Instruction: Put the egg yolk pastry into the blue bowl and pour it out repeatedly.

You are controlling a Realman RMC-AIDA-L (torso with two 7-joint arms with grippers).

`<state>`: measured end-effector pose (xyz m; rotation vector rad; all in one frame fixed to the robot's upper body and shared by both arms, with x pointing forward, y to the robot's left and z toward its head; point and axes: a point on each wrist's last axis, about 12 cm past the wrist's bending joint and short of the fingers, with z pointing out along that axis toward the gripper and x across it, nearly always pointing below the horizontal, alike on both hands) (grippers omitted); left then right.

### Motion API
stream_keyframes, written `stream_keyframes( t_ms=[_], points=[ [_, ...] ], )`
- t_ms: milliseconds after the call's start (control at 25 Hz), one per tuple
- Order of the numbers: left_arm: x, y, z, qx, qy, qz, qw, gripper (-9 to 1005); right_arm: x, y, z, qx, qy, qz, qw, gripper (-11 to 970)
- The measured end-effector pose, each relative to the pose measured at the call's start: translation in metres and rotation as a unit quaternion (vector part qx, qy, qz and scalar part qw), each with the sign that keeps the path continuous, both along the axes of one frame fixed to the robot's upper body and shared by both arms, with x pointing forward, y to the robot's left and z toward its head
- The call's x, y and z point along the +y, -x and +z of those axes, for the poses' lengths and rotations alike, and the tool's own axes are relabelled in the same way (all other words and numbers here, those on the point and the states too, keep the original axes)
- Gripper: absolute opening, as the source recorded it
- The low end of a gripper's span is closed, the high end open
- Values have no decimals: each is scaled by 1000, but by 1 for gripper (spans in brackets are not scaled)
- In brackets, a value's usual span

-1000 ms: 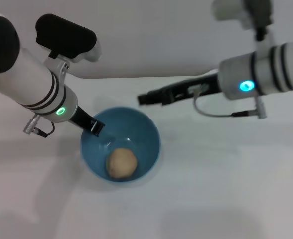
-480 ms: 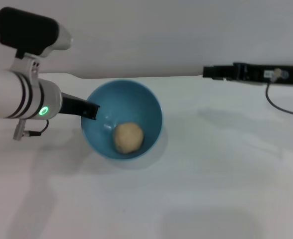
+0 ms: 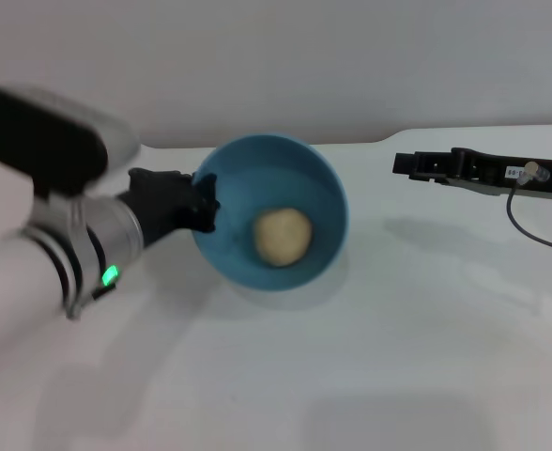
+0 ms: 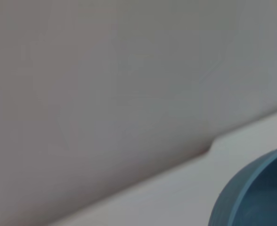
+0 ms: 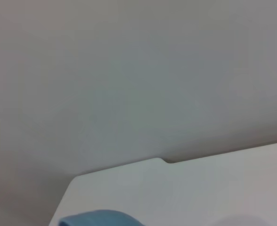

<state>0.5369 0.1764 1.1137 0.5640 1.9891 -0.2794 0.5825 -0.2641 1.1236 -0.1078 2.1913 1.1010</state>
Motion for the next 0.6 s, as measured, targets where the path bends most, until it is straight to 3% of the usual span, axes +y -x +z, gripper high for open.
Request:
stream_keyframes(
  t_ms=[80,600],
  points=[
    [-5,17,-11,-54,9,0,998,-3,1,-1,1,-1,0,2,1000,327],
    [-22,57,-41,-165,18,-12,986,-3,6,-2,-3,4,-1,12,1000,328]
  ],
)
